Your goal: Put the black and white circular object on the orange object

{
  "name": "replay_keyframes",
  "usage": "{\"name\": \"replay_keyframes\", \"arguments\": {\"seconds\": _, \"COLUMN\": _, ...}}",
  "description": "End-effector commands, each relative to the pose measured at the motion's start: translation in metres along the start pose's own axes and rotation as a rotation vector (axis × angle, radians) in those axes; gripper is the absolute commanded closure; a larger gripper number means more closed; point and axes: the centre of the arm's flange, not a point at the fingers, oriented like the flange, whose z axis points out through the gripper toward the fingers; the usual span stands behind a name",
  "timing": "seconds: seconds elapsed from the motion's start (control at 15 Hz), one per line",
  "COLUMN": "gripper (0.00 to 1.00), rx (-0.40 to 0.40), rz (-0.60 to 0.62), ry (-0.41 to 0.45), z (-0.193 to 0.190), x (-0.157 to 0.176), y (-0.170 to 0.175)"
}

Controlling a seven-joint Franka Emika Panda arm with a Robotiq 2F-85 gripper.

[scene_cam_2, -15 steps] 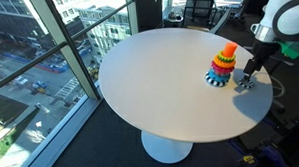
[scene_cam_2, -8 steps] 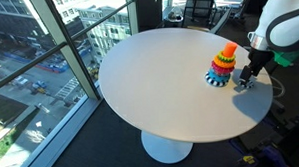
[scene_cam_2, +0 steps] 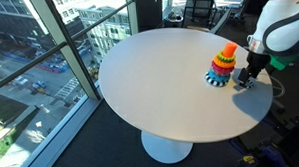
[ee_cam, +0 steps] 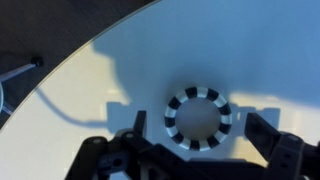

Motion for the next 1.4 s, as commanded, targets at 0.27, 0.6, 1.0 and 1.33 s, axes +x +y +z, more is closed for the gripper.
{"name": "replay_keyframes", "arguments": {"seconds": 0.27, "gripper": 0.05, "rx": -0.009, "rz": 0.038, "ry": 0.004, "z": 0.005, "x": 0.01, "y": 0.008}}
{"name": "replay_keyframes", "arguments": {"seconds": 0.6, "gripper": 0.2, "rx": -0.003, "rz": 0.041, "ry": 0.002, "z": 0.006, "x": 0.011, "y": 0.009}}
{"name": "replay_keyframes", "arguments": {"seconds": 1.0, "gripper": 0.59, "rx": 0.003, "rz": 0.051, "ry": 0.02, "z": -0.017, "x": 0.008, "y": 0.011}}
{"name": "replay_keyframes", "arguments": {"seconds": 1.33, "gripper": 0.59, "rx": 0.003, "rz": 0.078, "ry": 0.059, "z": -0.057, "x": 0.001, "y": 0.023}}
